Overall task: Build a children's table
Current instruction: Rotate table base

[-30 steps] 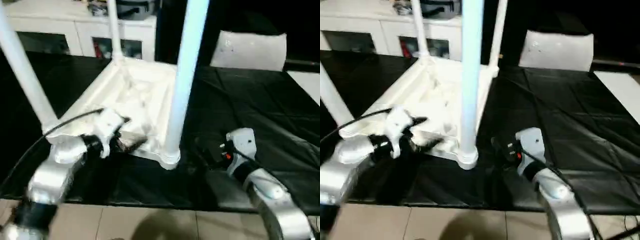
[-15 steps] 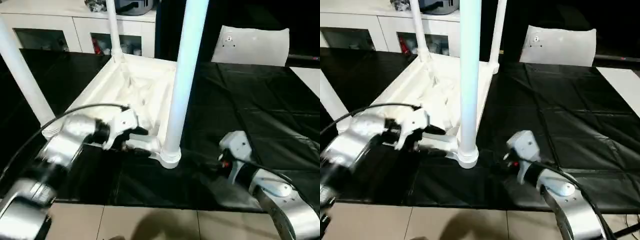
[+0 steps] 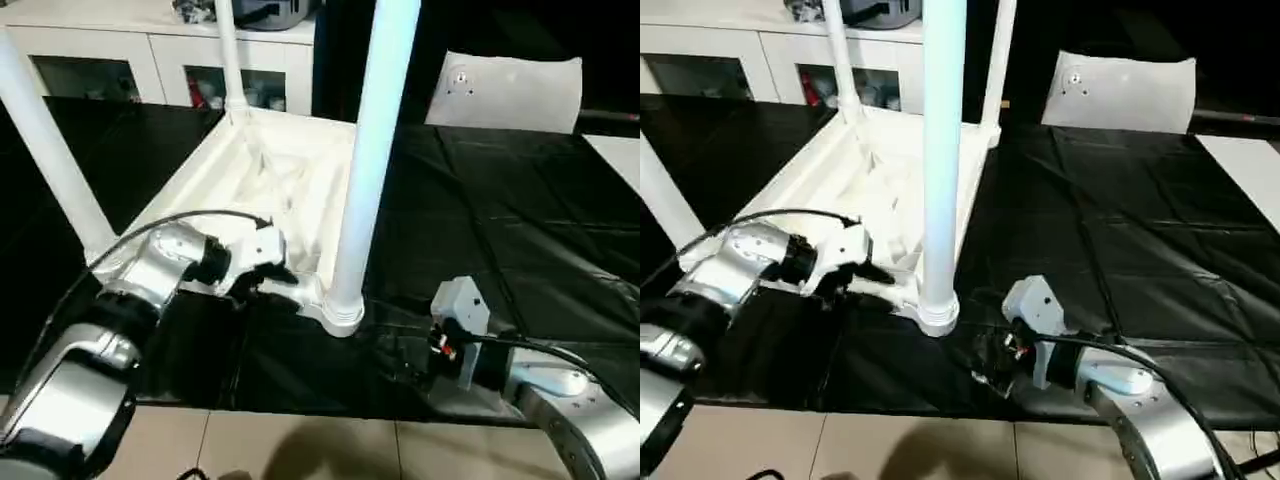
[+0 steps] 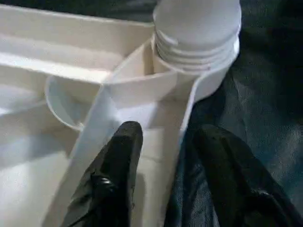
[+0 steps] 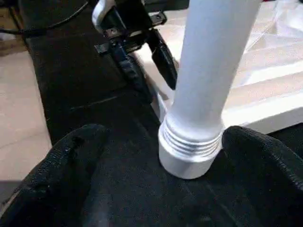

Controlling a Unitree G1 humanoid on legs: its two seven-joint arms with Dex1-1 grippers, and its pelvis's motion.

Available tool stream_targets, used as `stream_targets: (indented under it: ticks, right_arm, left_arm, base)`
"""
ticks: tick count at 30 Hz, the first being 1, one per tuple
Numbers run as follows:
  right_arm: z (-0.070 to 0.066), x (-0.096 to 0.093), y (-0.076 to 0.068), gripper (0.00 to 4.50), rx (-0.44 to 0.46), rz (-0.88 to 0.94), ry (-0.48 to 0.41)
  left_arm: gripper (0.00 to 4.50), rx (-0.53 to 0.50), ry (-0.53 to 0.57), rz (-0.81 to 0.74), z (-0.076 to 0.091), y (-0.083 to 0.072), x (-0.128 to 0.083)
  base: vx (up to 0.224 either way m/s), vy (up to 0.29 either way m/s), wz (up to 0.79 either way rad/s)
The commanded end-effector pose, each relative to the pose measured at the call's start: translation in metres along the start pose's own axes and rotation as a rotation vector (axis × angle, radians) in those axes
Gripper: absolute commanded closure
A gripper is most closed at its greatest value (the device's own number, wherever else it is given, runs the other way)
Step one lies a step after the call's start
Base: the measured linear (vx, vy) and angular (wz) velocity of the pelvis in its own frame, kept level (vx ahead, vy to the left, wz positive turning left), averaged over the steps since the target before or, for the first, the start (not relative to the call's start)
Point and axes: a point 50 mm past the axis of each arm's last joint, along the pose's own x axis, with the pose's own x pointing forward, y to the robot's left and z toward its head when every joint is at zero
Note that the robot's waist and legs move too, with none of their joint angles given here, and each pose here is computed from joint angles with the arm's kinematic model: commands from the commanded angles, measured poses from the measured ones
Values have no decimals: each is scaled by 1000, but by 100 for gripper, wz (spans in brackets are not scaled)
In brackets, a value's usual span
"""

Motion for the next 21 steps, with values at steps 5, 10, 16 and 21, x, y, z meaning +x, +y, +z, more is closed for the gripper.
stream_targets:
  ticks: [5, 10, 16, 21]
  right_arm:
    - [1, -1, 2, 0, 26, 45, 14]
    - [1, -1, 1, 0, 28, 55, 18]
    - [0, -1, 0, 0, 29, 61, 25]
    - [-1, -2, 0, 0, 28, 62, 29]
  left_arm:
    - [299, 47, 41, -15, 5, 7, -1]
    - [340, 60, 44, -14, 7, 9, 0]
    - [383, 80, 81, -47, 6, 10, 3]
    - [424, 86, 102, -64, 6, 10, 5]
  base:
    - [0, 0, 0]
    - [0, 0, 0]
    - [0, 0, 0]
    - [0, 0, 0]
